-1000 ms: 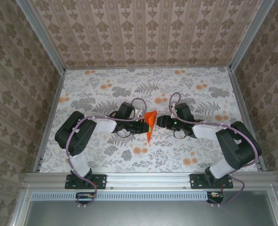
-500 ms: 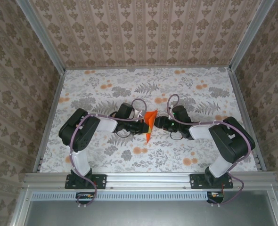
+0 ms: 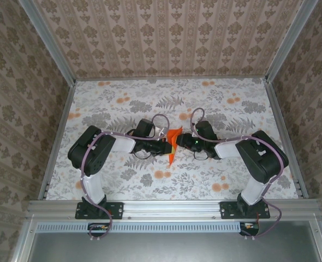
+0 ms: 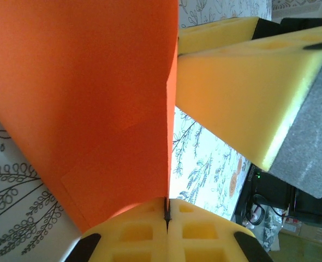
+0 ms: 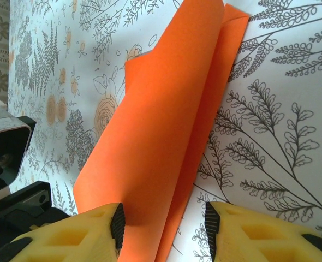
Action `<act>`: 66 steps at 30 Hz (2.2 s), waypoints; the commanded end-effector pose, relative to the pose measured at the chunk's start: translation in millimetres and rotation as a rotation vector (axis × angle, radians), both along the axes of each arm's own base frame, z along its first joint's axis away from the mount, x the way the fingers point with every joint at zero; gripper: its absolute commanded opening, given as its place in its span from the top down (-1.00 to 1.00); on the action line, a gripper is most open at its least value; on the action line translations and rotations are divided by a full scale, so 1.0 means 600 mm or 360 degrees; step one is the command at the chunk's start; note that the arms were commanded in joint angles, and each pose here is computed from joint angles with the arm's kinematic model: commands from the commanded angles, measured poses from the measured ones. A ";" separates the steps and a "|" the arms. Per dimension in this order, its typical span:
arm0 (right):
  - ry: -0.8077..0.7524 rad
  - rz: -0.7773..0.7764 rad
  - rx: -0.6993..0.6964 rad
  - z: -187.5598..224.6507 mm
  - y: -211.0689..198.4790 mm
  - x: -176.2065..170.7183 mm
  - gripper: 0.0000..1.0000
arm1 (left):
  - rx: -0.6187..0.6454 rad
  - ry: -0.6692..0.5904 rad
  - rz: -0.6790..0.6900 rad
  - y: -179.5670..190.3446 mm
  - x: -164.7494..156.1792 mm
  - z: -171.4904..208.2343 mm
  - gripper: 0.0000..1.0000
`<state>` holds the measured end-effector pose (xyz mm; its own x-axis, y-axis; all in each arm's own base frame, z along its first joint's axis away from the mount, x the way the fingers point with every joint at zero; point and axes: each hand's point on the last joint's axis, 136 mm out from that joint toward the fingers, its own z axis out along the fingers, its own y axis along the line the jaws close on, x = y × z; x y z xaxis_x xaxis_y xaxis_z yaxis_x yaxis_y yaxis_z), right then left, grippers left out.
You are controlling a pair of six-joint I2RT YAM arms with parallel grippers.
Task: Fold a paper plane with a square sheet of paper (fold left side to right side)
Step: Fold the wing for the fifth time at the center of the table.
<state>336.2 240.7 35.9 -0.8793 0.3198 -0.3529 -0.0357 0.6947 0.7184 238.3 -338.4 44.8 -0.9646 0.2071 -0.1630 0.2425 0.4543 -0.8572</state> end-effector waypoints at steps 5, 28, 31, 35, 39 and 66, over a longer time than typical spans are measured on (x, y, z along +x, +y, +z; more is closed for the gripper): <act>0.0040 -0.0030 -0.0007 -0.009 0.016 0.015 0.18 | -0.0016 0.0014 0.0004 0.002 0.003 -0.003 0.97; 0.0156 -0.0054 -0.0093 -0.047 0.005 0.002 0.31 | -0.0031 -0.0065 0.0103 0.038 0.033 0.041 0.19; 0.0155 -0.0051 -0.0094 -0.047 0.005 0.002 0.31 | -0.0038 -0.0056 0.0123 0.040 0.049 0.042 0.14; 0.0159 -0.0051 -0.0097 -0.049 0.004 0.000 0.31 | -0.0030 -0.0046 0.0134 0.036 0.068 0.036 0.11; 0.0156 -0.0051 -0.0096 -0.047 0.004 0.000 0.32 | -0.0030 -0.0032 0.0141 0.030 0.079 0.029 0.11; 0.0158 -0.0031 -0.0097 -0.045 0.006 -0.001 0.32 | -0.0036 -0.0021 0.0128 0.011 0.108 0.005 0.88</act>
<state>344.1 249.3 29.7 -0.8859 0.3282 -0.3278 -0.0036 0.7018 0.7124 297.1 -329.0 45.3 -0.9819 0.1119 -0.1530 0.1880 0.4708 -0.8620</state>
